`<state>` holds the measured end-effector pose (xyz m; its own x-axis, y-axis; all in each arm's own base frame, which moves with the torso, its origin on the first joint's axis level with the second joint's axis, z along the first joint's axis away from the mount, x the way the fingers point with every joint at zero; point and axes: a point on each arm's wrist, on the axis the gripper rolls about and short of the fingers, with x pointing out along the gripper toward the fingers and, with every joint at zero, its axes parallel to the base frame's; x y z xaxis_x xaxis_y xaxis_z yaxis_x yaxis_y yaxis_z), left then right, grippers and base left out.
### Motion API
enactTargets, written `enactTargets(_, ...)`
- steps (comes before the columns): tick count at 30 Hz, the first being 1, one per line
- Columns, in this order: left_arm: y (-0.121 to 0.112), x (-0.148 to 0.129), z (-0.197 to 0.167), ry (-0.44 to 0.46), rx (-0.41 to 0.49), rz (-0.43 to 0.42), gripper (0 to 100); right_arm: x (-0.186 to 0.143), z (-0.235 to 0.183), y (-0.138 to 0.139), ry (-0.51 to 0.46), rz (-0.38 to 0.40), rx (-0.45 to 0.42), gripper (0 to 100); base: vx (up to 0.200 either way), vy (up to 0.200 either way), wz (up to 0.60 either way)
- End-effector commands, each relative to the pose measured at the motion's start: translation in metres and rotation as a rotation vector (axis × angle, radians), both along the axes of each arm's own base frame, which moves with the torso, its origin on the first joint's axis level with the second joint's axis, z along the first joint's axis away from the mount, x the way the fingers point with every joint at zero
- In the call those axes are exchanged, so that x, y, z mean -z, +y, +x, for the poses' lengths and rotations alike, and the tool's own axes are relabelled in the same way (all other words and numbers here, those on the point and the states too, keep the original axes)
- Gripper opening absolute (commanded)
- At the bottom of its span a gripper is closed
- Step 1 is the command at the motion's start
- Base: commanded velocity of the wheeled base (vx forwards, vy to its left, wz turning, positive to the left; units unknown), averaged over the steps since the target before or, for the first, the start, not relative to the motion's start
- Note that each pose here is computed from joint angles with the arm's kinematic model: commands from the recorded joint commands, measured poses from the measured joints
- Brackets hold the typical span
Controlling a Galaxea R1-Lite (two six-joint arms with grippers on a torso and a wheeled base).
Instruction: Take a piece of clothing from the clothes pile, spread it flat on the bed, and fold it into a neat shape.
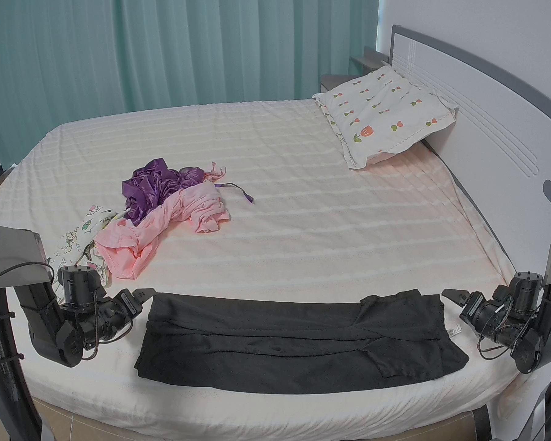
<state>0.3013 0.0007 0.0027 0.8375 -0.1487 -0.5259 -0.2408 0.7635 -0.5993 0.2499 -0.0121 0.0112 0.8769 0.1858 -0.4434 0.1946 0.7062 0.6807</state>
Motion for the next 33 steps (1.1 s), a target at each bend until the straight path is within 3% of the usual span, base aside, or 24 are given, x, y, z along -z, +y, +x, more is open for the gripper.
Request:
enactTargets(1,-0.002,-0.004,-0.030,0.058,0.020,-0.011,100,0.001,0.000,0.000,-0.003,-0.001,-0.001,100,0.000,0.000,0.00)
enactTargets(8,-0.013,0.004,-0.051,0.142,0.060,-0.024,100,0.001,-0.001,0.000,-0.001,-0.002,-0.001,100,-0.029,0.000,0.00)
enactTargets(13,-0.013,0.002,-0.044,0.116,0.060,-0.017,100,0.001,-0.002,0.002,0.005,-0.001,-0.006,100,-0.080,0.000,0.00)
enactTargets(21,-0.015,-0.013,0.001,-0.019,0.096,0.040,100,0.001,-0.002,0.004,0.006,-0.001,-0.013,100,0.000,0.000,0.00)
enactTargets(27,-0.017,-0.009,0.037,0.050,0.167,0.119,100,0.002,-0.002,0.005,0.008,0.000,-0.021,100,0.000,0.000,0.00)
enactTargets(33,-0.019,0.004,0.050,0.077,0.265,0.195,100,0.003,-0.002,0.007,0.011,0.000,-0.027,100,0.000,0.000,0.00)
